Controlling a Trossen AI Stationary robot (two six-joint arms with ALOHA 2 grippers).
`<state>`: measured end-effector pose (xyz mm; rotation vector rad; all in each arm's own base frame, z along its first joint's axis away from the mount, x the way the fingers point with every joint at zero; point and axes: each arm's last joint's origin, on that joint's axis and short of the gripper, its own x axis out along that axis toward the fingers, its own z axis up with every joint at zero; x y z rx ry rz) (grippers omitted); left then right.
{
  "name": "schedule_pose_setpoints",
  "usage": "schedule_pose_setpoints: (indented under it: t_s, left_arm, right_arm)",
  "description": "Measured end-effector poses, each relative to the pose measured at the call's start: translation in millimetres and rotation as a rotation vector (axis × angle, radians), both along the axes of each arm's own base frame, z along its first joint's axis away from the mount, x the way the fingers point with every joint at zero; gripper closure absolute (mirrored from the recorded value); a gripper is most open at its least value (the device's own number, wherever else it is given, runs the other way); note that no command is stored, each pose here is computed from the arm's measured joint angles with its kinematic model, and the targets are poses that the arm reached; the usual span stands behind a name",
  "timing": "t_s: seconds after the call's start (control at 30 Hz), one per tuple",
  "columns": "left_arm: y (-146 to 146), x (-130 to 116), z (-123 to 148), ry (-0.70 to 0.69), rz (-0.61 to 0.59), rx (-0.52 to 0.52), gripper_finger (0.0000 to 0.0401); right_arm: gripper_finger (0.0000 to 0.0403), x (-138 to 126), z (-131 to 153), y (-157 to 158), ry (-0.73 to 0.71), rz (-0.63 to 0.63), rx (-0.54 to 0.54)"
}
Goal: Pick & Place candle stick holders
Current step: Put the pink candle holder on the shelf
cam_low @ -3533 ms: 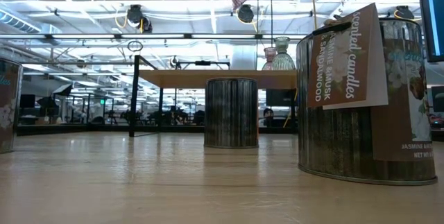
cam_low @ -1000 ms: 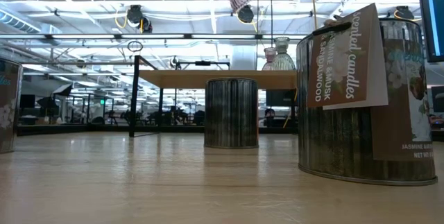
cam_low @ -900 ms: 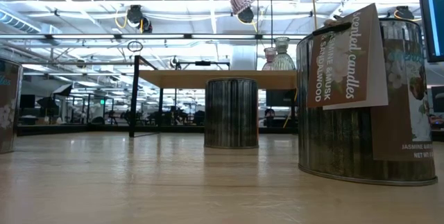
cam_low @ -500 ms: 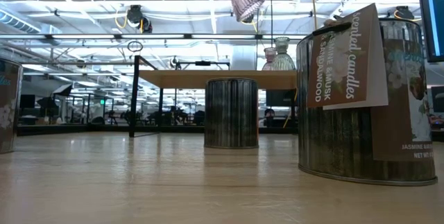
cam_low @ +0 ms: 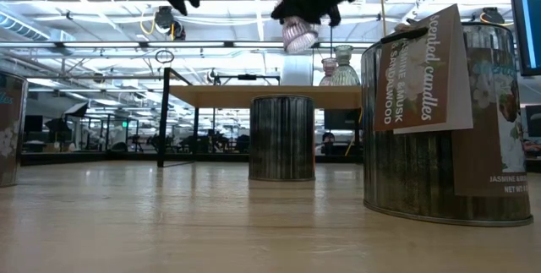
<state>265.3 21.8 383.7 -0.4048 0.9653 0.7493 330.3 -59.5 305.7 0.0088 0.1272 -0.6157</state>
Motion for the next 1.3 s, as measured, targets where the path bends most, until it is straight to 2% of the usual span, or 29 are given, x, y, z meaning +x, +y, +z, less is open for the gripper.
schedule_pose_setpoints:
  t_s: [0.3, 0.63, 0.73, 1.03, 1.3]
  left_arm:
    - [2.1, 0.2, 0.6, 0.009, -0.014, 0.040, 0.0215]
    - [3.6, 0.4, 0.9, 0.007, -0.012, 0.049, 0.0215]
    - [5.9, 0.2, 0.9, 0.008, -0.004, 0.049, 0.0215]
    - [13.8, -0.7, 0.9, 0.024, -0.005, 0.061, 0.0215]
    - [21.9, -1.7, 1.0, 0.026, 0.016, 0.065, 0.0215]
  right_arm:
    - [0.0277, -9.6, -38.6, -1.6, -0.086, -0.055, -0.049]
    - [0.0277, 5.1, -55.9, -3.3, -0.181, -0.168, -0.087]
    - [0.0277, 8.5, -61.8, -1.1, -0.155, -0.219, -0.121]
    - [0.0277, 9.0, -65.1, 7.2, -0.107, -0.289, -0.152]
    - [0.0277, 8.8, -62.0, 6.5, -0.098, -0.265, -0.230]
